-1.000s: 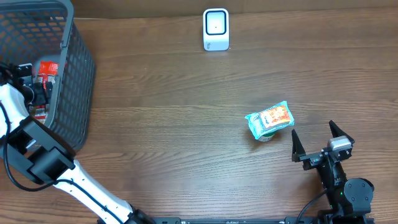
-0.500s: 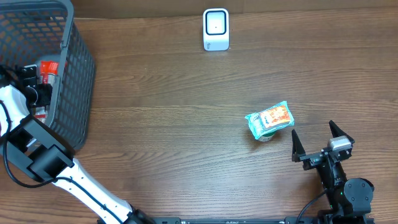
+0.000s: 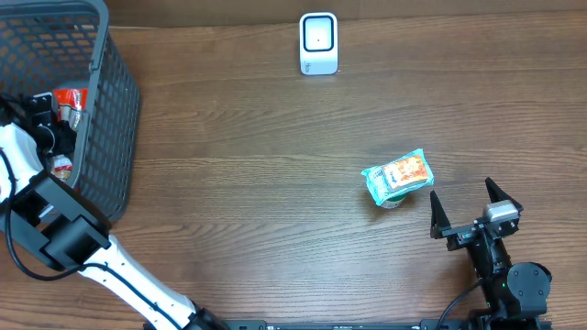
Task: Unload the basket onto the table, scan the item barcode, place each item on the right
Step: 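Grasp the long red-and-beige pasta pack and lift it out, then lower the pasta pack onto the table left of the snack packet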
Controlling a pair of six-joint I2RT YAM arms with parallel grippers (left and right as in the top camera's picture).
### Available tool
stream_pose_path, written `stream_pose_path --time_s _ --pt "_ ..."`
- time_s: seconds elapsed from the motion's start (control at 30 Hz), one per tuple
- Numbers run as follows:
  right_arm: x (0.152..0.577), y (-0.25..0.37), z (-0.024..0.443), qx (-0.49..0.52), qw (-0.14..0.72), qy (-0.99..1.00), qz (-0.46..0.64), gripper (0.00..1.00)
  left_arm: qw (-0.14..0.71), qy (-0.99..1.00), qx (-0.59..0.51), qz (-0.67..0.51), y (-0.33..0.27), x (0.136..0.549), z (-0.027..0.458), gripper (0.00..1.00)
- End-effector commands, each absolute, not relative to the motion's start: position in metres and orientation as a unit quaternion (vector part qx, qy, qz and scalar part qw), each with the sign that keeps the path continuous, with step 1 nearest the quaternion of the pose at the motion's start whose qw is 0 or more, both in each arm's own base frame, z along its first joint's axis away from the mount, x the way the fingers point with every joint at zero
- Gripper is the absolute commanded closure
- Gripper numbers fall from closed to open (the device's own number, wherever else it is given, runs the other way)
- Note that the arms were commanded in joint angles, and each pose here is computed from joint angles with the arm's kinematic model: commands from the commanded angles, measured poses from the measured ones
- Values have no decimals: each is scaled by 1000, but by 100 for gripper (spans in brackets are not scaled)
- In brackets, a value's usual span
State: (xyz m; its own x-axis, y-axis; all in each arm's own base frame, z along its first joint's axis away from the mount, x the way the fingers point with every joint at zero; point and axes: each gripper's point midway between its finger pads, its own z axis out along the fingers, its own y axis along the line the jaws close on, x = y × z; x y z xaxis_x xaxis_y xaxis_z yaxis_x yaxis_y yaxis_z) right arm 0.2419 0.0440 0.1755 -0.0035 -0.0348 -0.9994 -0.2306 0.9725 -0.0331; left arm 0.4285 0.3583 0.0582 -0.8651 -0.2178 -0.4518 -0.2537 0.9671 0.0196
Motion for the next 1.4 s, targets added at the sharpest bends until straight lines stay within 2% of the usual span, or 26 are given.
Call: stream_pose_path --time_s 0.0,0.23,0.43,0.63,0.77,1.03,1.23,1.37 --pt "242 44 174 -95 701 703 70 0 349 929 -107 62 337 450 188 96" --pt "242 44 174 -95 701 703 70 0 460 872 -83 146 306 442 329 96" --pt "242 44 174 -95 701 703 70 0 553 798 -127 204 272 401 446 96" --pt "242 44 174 -95 701 703 70 0 596 782 -146 107 210 380 481 96" --pt "242 44 174 -95 701 703 70 0 569 809 -144 18 151 373 468 96" --pt "242 44 174 -95 701 703 70 0 420 897 -71 -120 22 373 394 96" --pt "242 44 174 -95 701 703 70 0 326 936 -67 -112 -45 376 319 96" --pt "242 44 174 -95 701 703 70 0 270 954 -71 -110 -95 372 247 96"
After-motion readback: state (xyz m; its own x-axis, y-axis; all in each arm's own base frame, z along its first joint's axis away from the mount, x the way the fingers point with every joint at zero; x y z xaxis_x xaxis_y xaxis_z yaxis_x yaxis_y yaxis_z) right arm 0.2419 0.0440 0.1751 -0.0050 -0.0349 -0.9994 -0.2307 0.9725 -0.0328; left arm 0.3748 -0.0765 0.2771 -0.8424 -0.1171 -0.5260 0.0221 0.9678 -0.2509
